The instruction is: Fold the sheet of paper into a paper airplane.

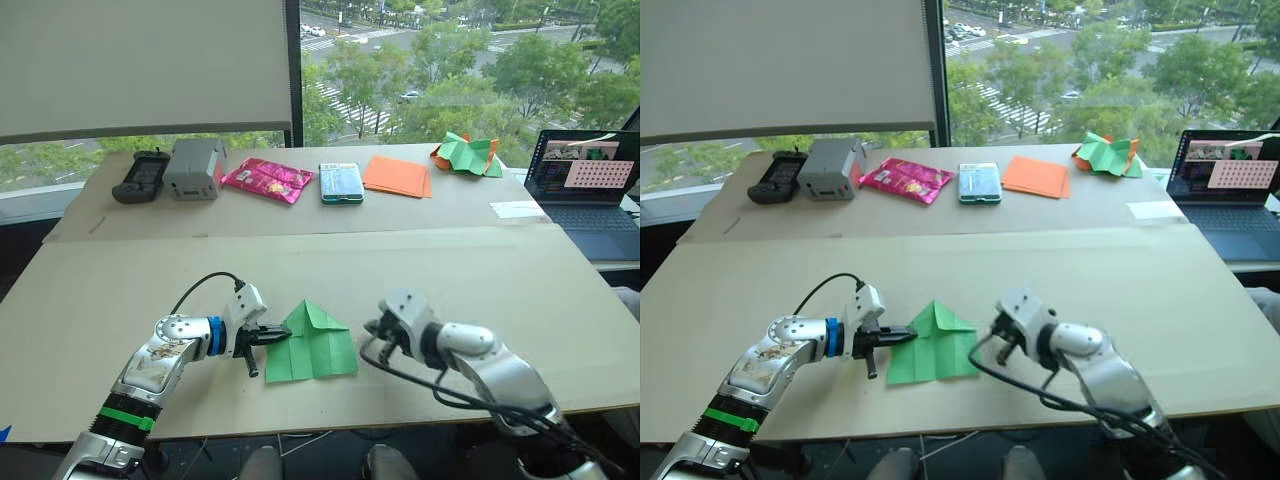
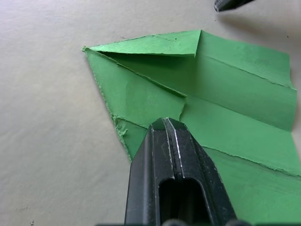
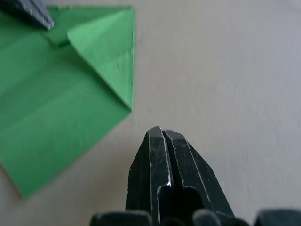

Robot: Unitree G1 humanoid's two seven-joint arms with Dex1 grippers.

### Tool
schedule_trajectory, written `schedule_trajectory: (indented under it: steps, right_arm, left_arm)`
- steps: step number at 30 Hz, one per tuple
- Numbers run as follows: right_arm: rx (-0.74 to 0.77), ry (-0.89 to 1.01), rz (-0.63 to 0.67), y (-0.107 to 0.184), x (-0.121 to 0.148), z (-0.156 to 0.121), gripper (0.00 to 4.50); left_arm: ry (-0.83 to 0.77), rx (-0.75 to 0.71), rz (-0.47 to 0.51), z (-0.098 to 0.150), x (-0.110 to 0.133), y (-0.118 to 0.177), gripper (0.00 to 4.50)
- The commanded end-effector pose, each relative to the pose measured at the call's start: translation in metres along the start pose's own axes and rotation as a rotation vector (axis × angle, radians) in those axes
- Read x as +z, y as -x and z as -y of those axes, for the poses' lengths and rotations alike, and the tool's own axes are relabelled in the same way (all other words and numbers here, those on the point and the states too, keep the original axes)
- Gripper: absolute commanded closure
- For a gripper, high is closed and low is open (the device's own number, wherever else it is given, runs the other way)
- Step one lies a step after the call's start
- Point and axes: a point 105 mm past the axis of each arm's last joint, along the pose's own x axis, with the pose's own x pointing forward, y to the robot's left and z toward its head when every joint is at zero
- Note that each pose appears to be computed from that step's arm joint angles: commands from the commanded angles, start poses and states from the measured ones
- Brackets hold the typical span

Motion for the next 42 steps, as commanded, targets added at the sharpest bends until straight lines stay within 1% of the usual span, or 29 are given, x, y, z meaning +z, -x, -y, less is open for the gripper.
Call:
schedule_trajectory:
  steps: [1,4,9,11,14,17,23,26,30,35,42]
  right_arm:
    - [0.067,0.048,0.02,-0.003,0.0,-0.015,4.5]
    - [0.119,0.079,0.02,-0.006,-0.002,-0.027,4.5]
    - [0.233,0.08,0.083,-0.003,0.009,-0.049,4.5]
    - [0.248,0.076,0.094,-0.004,0.01,-0.053,4.5]
    - [0.245,0.062,0.096,-0.011,0.01,-0.055,4.5]
    - [0.213,0.021,0.127,-0.019,0.016,-0.051,4.5]
    - [0.173,-0.069,0.232,-0.024,0.037,-0.038,4.5]
    - [0.19,-0.091,0.287,-0.024,0.049,-0.039,4.5]
    - [0.212,-0.091,0.336,-0.031,0.066,-0.044,4.5]
    - [0.222,-0.085,0.361,-0.044,0.08,-0.048,4.5]
    - [0.234,-0.075,0.346,-0.061,0.084,-0.05,4.5]
  left_arm:
    - [0.039,0.011,-0.075,-0.002,-0.019,0.001,4.49]
    - [0.039,0.014,-0.076,-0.002,-0.019,0.001,4.49]
    - [0.038,0.019,-0.079,-0.003,-0.019,0.002,4.49]
    - [0.038,0.019,-0.08,-0.003,-0.019,0.003,4.49]
    - [0.038,0.022,-0.081,-0.003,-0.019,0.003,4.49]
    - [0.038,0.025,-0.08,-0.003,-0.019,0.003,4.49]
    - [0.036,0.031,-0.078,-0.004,-0.019,0.004,4.49]
    - [0.034,0.034,-0.079,-0.005,-0.019,0.004,4.49]
    - [0.033,0.035,-0.079,-0.005,-0.018,0.005,4.49]
    - [0.033,0.04,-0.072,-0.007,-0.015,0.005,4.49]
    - [0.025,0.019,-0.053,-0.003,-0.008,-0.002,4.49]
